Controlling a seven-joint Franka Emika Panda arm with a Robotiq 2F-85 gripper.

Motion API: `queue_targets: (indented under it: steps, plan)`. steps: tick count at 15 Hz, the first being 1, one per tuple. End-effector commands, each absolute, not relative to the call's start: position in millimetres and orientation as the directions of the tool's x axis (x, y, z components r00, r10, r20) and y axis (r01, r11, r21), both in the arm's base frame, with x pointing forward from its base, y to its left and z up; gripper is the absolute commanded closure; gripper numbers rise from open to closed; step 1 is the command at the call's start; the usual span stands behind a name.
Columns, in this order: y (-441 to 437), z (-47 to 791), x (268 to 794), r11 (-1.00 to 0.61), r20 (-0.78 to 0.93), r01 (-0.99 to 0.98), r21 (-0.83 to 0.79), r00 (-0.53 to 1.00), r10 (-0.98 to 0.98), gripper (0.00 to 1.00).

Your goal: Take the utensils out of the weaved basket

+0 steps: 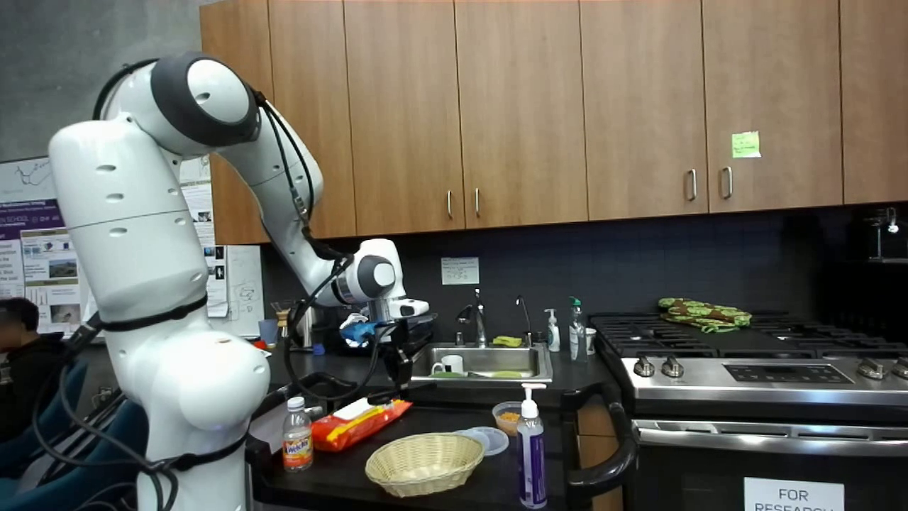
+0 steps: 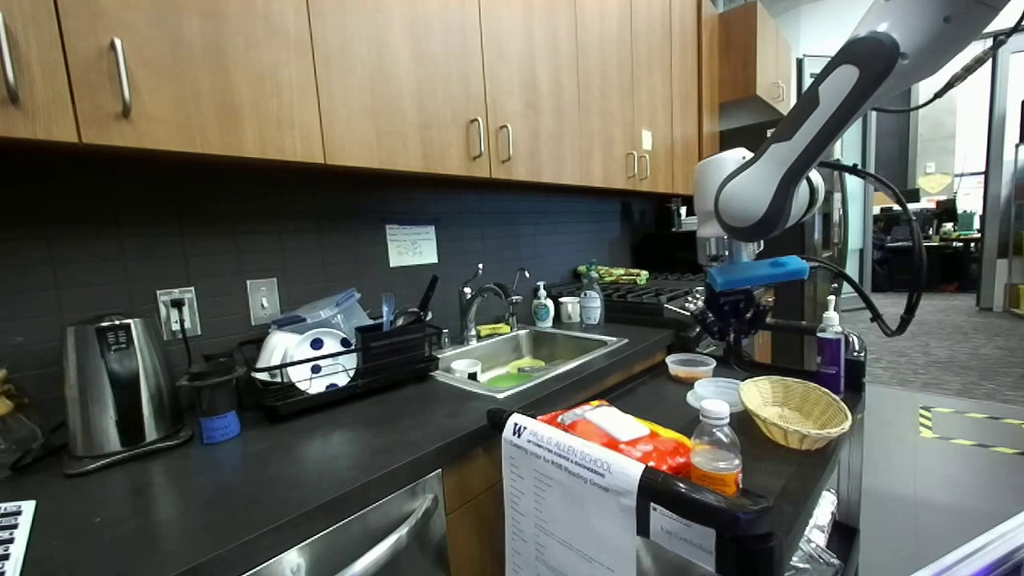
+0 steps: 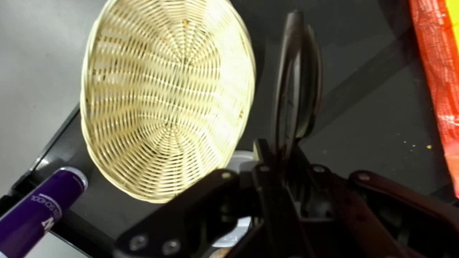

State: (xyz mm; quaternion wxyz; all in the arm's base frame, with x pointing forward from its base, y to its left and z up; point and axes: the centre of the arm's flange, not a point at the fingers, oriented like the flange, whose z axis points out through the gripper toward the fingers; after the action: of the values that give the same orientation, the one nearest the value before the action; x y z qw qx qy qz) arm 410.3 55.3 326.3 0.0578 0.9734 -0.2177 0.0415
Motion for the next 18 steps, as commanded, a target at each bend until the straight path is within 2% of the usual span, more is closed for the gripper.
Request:
queue_targets:
  steps: [1, 8, 18]
  plan:
    - [87.3, 326.5, 437.0, -0.902, 0.134, -0.424, 0.082, 0.901, -0.412, 0.96]
    - [107.8, 303.8, 505.0, -0.896, 0.138, -0.443, 0.032, 0.89, -0.435, 0.96]
    - [111.1, 259.7, 586.3, -0.779, 0.1, -0.627, 0.015, 0.776, -0.623, 0.96]
